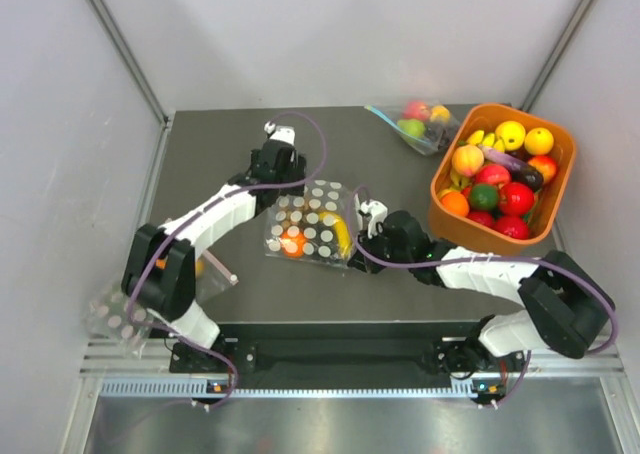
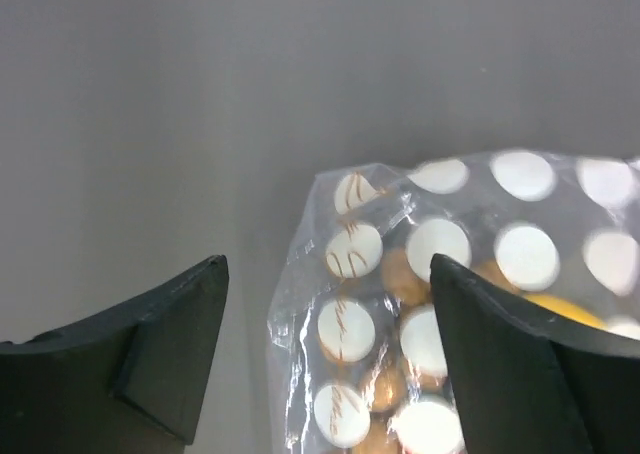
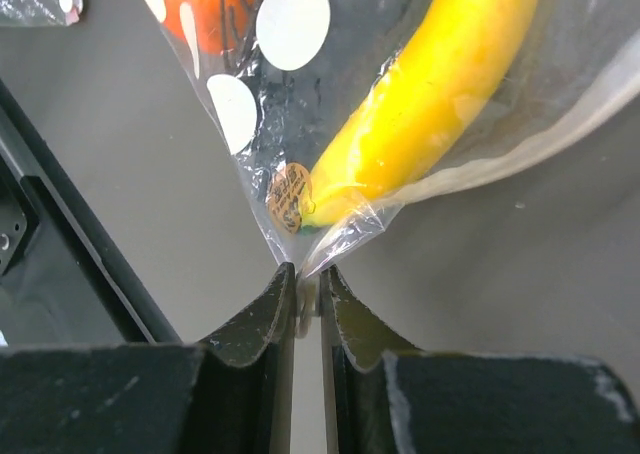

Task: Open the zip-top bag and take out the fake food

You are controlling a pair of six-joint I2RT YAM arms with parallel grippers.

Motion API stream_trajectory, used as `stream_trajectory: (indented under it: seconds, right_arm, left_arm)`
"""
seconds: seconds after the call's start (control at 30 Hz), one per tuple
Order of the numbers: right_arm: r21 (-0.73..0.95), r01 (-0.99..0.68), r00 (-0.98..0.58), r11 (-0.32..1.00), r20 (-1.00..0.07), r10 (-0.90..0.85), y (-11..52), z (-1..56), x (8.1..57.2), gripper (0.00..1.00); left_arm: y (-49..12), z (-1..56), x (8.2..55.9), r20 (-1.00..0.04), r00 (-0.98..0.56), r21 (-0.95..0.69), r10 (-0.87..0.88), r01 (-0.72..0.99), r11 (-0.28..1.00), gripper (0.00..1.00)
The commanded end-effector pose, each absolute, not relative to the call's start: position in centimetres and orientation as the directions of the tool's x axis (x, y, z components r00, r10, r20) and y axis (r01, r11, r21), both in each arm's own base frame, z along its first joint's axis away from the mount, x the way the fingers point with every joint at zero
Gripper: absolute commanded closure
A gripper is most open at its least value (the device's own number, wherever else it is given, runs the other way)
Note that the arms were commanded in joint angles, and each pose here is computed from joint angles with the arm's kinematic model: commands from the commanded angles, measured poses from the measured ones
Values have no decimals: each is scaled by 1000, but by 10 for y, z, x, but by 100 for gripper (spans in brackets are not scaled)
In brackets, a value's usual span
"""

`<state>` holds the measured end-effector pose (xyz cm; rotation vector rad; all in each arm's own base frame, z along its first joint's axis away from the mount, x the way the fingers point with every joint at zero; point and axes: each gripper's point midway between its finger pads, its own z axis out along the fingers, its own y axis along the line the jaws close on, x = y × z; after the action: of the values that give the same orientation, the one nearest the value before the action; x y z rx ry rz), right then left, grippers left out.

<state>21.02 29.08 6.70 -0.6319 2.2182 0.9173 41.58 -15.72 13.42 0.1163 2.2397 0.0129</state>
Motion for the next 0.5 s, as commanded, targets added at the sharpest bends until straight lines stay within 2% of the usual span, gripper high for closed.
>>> stream_trajectory:
  seconds: [0.0,0.07,0.1,0.13,0.2,0.23,0.3,0.37,0.47]
  right_arm:
    - [442,-617,-664,652,-736,-130,299,100,220,93]
    - [438,-611,-664,660,-737,-126,301,112,225,92]
    - [434,-606,-664,667,-737,-124,302,115,227,93]
    - [431,-610,-653,665,-749,-113,306,127,233,93]
    - [429,-602,-659,674,-744,-115,307,132,236,93]
    - [432,-604,-647,669,-757,-95,311,144,241,93]
    - [434,-594,-658,677,-746,-98,311,148,242,93]
    - [444,-593,-654,671,-753,-79,315,163,247,93]
    - [459,-588,-657,666,-752,-62,319,177,251,93]
  left_arm:
    - [-167,203,412,-910,-405,21,82,154,988,13]
    - [-175,258,391,-971,-231,1,64,262,965,11]
    - [-180,248,374,-972,-223,5,81,322,947,10]
    - [-182,278,354,-989,-140,-16,40,379,925,9]
    - [-206,274,318,-993,-114,-35,33,550,834,8]
    - [-208,288,300,-998,-68,-29,15,595,803,9]
    - [-224,276,272,-998,-61,-17,32,669,743,10]
    - [-237,269,247,-997,-22,34,71,711,702,11]
    - [-242,256,235,-993,-21,71,120,700,710,15]
